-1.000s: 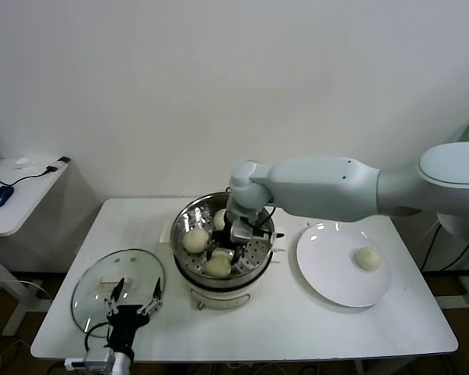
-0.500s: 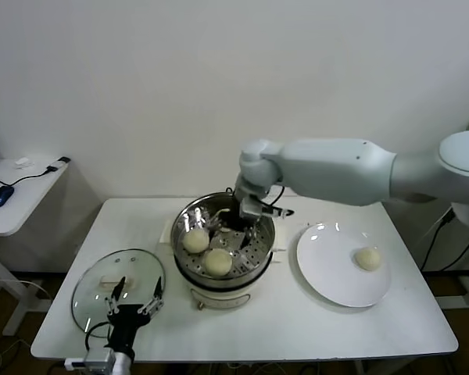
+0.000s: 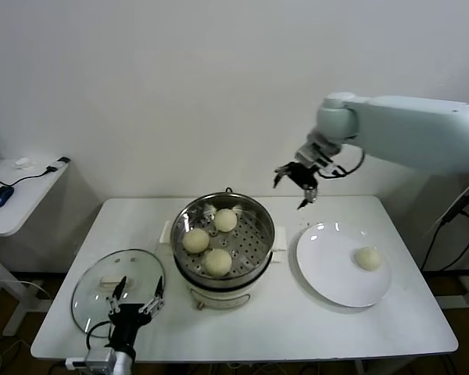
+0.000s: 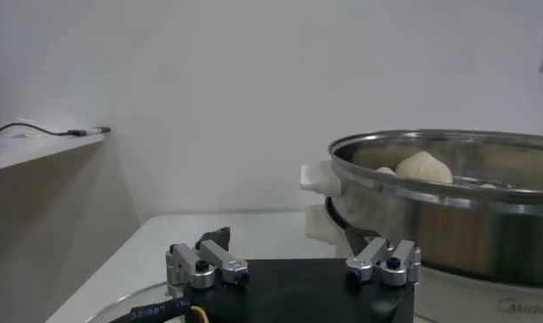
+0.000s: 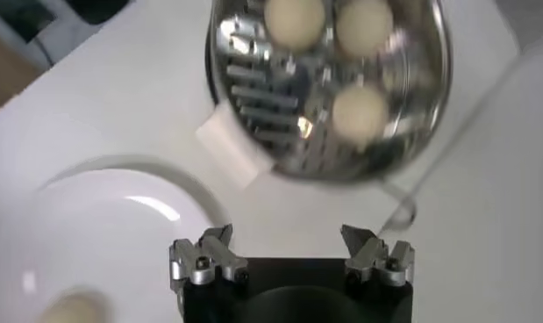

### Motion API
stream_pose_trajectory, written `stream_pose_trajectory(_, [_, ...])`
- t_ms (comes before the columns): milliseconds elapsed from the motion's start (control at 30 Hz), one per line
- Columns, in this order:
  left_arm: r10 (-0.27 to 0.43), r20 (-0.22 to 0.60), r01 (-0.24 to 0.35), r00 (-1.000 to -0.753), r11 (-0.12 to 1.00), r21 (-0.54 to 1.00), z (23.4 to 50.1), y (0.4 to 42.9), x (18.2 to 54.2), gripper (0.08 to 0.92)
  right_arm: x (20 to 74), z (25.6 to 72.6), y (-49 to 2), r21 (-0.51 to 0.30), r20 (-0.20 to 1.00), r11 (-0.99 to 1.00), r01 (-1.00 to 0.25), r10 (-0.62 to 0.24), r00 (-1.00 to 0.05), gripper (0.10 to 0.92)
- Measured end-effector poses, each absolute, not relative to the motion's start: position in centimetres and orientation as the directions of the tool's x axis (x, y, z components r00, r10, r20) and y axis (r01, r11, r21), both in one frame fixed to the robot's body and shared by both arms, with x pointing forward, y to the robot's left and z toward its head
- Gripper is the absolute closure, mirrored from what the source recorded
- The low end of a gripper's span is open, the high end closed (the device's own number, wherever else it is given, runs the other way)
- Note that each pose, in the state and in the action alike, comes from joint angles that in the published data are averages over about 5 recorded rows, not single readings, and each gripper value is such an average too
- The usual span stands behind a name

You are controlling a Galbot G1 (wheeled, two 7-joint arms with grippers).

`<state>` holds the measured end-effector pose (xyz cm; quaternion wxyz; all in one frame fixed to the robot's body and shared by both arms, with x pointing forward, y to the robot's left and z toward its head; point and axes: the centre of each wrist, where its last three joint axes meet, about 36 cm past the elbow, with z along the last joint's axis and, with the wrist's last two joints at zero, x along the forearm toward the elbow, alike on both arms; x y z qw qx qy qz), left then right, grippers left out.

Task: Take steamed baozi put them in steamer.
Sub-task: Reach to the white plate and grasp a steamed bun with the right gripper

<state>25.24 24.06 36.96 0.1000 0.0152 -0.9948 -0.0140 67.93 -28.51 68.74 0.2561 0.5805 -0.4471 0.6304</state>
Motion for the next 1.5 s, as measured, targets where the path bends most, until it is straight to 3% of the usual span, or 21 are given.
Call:
stream_pose_trajectory(267, [-0.041, 0.21, -0.034, -0.977, 0.999, 0.038, 36.7, 24.4, 25.0, 0.177, 66.5, 63.1, -37.4, -0.196, 0.978, -0.242, -0.95, -0.119, -0.171, 0.2])
stream_pose_trajectory(600, [-0.044, 0.226, -0.036, -0.973, 0.998, 0.042, 36.3, 24.3, 24.4, 0.177, 65.6, 55.9, -43.2, -0.132, 0.991, -0.089, -0.987, -0.049, -0.128, 0.2])
stream_pose_trajectory(1233, [-0.045, 0.233, -0.033, -0.971, 0.998, 0.054, 35.9, 24.3, 23.9, 0.177, 65.4, 47.5, -44.8, -0.118, 0.993, 0.017, -0.993, 0.003, -0.118, 0.211])
stream_pose_trajectory(1500, [-0.04, 0.234, -0.029, -0.971, 0.998, 0.053, 35.8, 24.0, 23.9, 0.177, 65.5, 46.3, -44.6, -0.123, 0.992, 0.035, -0.992, 0.004, -0.123, 0.353])
